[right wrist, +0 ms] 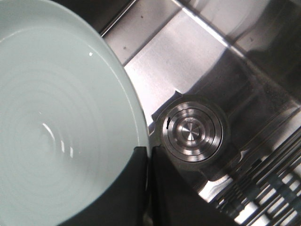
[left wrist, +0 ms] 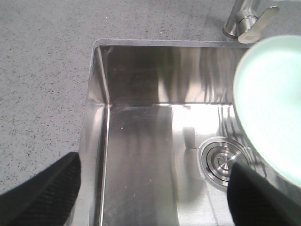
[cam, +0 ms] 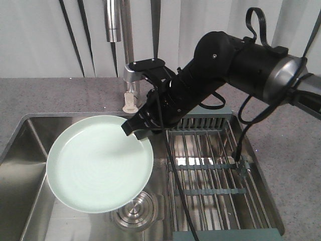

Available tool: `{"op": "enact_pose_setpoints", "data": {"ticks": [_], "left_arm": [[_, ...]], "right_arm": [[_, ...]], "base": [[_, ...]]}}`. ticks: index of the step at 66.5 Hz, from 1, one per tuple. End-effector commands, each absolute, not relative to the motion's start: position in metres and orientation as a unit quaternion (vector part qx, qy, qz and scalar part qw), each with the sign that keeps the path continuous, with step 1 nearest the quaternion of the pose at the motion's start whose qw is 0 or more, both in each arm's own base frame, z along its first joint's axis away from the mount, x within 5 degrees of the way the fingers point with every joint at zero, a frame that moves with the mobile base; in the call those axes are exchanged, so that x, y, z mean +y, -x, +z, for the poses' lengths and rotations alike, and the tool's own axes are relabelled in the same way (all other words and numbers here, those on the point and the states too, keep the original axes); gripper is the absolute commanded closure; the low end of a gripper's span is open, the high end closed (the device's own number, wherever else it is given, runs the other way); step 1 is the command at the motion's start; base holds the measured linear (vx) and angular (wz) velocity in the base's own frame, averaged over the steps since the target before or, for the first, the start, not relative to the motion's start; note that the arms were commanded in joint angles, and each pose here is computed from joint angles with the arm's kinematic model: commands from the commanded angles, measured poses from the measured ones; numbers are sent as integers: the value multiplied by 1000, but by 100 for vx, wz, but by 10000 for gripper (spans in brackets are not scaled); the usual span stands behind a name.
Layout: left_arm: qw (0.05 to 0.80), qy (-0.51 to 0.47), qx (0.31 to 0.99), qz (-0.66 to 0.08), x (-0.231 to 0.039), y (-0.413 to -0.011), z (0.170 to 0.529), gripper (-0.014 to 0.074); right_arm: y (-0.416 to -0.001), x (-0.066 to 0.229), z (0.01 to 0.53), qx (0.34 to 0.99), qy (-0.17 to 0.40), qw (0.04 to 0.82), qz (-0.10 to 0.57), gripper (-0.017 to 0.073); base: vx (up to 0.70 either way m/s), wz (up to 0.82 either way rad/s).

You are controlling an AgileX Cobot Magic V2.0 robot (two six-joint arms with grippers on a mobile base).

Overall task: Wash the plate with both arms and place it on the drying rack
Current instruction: 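Swing the held plate under the faucet with the right gripper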

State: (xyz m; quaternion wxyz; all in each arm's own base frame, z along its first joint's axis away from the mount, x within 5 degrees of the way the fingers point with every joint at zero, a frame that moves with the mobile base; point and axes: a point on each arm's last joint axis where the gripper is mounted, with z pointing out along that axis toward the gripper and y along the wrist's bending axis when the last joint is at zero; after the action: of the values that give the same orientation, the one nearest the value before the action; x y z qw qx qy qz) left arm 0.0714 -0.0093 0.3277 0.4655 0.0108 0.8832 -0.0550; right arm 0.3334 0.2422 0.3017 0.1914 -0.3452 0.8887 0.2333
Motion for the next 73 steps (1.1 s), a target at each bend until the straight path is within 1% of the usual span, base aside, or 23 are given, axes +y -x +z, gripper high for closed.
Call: {"op": "enact_pose_setpoints", "data": {"ticks": [1,10,23,41,56,60,73], "left_arm": [[500,-8,864,-62,-10,-74,340,8],[500,-8,864,-62,-10,-74,340,8],[500,-8,864,-62,-10,-74,340,8],[500,-8,864,-62,-10,-74,340,8],[500,-8,864,-62,-10,-74,340,8],[500,-8,864,-62,-10,-74,340,8],[500,-8,864,-62,-10,-74,340,8]], "right_arm": [[-342,240,339,873,335,251,249,561],[-362,238,343,876,326,257,247,561],[-386,223,349,882,299,277,238,561],[-397,197,353,899,254,286,215,561],[-387,173,360,904,226,301,201,561],[-379,165,359,907,218,302,196,561],[-355,150,349,912,203,301,189,561]], "base": [[0,0],[0,0],[0,0],[0,0],[0,0],[0,0],[0,0]]}}
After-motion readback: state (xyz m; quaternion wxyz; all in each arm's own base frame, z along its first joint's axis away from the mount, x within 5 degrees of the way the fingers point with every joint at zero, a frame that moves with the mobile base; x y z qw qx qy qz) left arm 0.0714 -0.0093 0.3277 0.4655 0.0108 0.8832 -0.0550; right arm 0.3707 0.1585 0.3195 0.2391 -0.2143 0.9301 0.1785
